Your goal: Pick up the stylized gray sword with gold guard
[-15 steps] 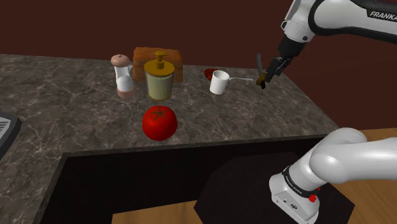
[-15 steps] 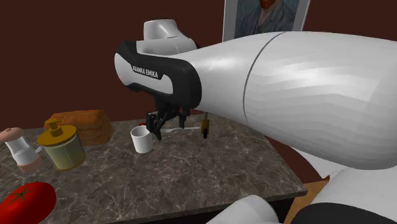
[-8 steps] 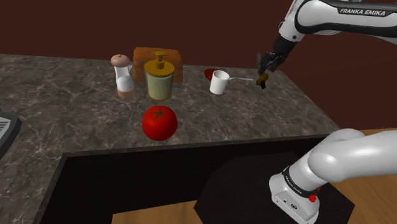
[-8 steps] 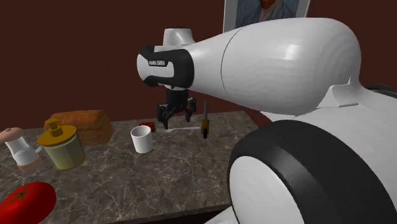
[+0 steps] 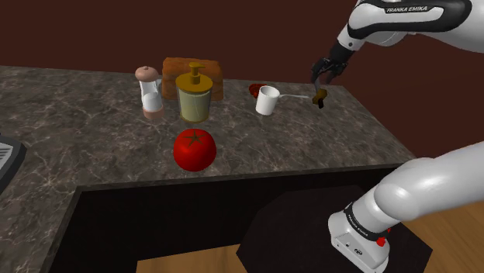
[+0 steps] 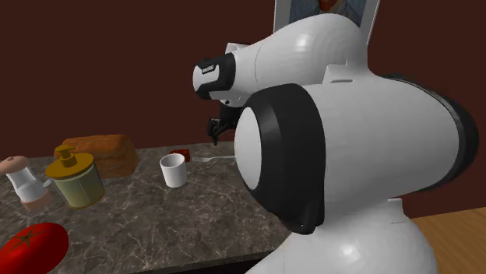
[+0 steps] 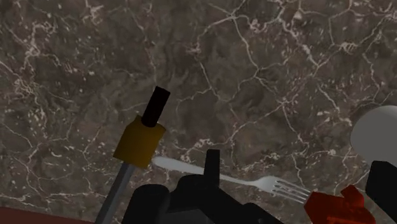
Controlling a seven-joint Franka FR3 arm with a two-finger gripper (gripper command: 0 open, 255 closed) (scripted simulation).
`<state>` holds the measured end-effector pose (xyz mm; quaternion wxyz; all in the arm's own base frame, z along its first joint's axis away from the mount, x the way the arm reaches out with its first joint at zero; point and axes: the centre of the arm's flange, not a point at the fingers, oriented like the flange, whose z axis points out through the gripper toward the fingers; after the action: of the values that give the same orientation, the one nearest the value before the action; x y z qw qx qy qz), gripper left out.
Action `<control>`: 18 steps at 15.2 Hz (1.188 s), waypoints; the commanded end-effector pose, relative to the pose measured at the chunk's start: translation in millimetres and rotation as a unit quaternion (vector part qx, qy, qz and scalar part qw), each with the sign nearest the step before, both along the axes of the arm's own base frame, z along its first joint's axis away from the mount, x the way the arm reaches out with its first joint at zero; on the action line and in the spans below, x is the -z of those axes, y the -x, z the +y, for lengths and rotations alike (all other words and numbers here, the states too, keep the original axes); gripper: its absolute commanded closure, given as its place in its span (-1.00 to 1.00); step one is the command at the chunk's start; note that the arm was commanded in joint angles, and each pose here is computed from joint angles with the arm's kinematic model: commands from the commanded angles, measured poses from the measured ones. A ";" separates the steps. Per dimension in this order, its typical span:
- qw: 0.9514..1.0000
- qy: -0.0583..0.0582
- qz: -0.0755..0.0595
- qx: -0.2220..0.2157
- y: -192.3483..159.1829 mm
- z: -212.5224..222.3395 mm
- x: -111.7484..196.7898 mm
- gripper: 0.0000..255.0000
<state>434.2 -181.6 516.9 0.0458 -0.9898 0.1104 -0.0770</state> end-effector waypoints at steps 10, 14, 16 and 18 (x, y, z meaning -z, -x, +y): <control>0.990 -0.044 -0.050 0.124 -48.0 -129.5 37.9 -1.00; 0.982 -0.060 -0.068 0.169 -58.6 -177.8 54.3 -1.00; 0.979 -0.063 -0.071 0.179 -60.5 -188.7 63.4 -1.00; 0.979 -0.063 -0.071 0.179 -60.5 -188.7 74.0 -1.00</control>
<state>494.3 -369.2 448.2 0.1014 -0.9417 0.2854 -0.1464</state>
